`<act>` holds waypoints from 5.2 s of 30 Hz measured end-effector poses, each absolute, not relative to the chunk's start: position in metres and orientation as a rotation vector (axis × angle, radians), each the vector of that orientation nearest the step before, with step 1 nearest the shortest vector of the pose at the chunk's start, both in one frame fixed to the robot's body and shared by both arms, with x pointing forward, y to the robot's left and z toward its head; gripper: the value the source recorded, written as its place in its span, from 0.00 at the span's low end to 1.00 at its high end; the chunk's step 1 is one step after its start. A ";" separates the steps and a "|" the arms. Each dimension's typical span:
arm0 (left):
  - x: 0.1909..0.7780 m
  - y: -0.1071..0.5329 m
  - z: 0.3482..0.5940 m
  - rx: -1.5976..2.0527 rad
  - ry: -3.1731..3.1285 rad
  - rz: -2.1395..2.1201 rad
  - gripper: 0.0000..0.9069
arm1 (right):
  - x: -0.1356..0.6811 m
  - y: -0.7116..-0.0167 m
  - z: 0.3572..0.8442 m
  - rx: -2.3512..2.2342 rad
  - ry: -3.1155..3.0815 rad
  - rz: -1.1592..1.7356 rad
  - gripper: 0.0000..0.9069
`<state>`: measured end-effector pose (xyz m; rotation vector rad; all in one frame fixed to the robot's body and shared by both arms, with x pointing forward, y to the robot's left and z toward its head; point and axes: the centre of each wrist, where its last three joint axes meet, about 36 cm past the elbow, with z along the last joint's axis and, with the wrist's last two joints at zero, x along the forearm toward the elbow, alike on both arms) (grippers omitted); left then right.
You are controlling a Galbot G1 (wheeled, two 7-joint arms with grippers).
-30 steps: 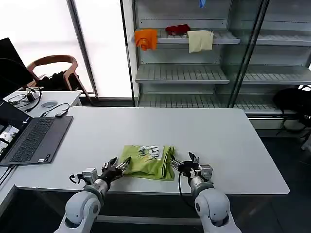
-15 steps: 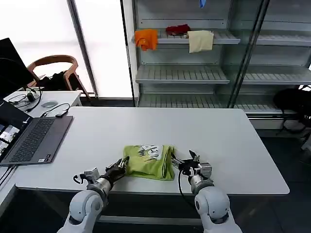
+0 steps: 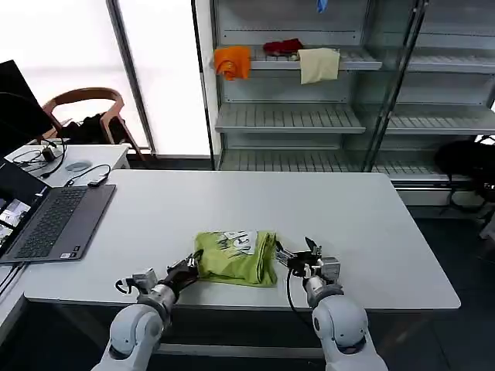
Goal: Fold and organize the clothes.
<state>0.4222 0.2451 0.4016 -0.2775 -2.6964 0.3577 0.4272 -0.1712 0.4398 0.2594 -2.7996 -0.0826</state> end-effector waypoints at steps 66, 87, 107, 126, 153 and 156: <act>0.465 0.197 0.454 -0.484 -2.761 -0.797 1.00 | 0.408 -0.206 0.444 0.215 -2.838 -0.175 1.00; 0.441 0.294 0.524 -0.257 -2.983 -0.132 1.00 | 0.482 -0.065 0.459 0.527 -2.597 -0.604 1.00; 0.415 0.319 0.520 -0.135 -2.973 -0.012 1.00 | 0.492 -0.027 0.431 0.579 -2.441 -0.578 0.00; 0.403 0.318 0.514 -0.122 -2.959 0.022 1.00 | 0.499 -0.039 0.439 0.603 -2.484 -0.603 0.00; 0.405 0.310 0.498 -0.127 -2.930 0.060 1.00 | 0.480 -0.154 0.473 0.419 -2.717 -0.506 0.00; 0.405 0.311 0.497 -0.123 -2.927 0.061 1.00 | 0.481 -0.164 0.473 0.400 -2.733 -0.460 0.00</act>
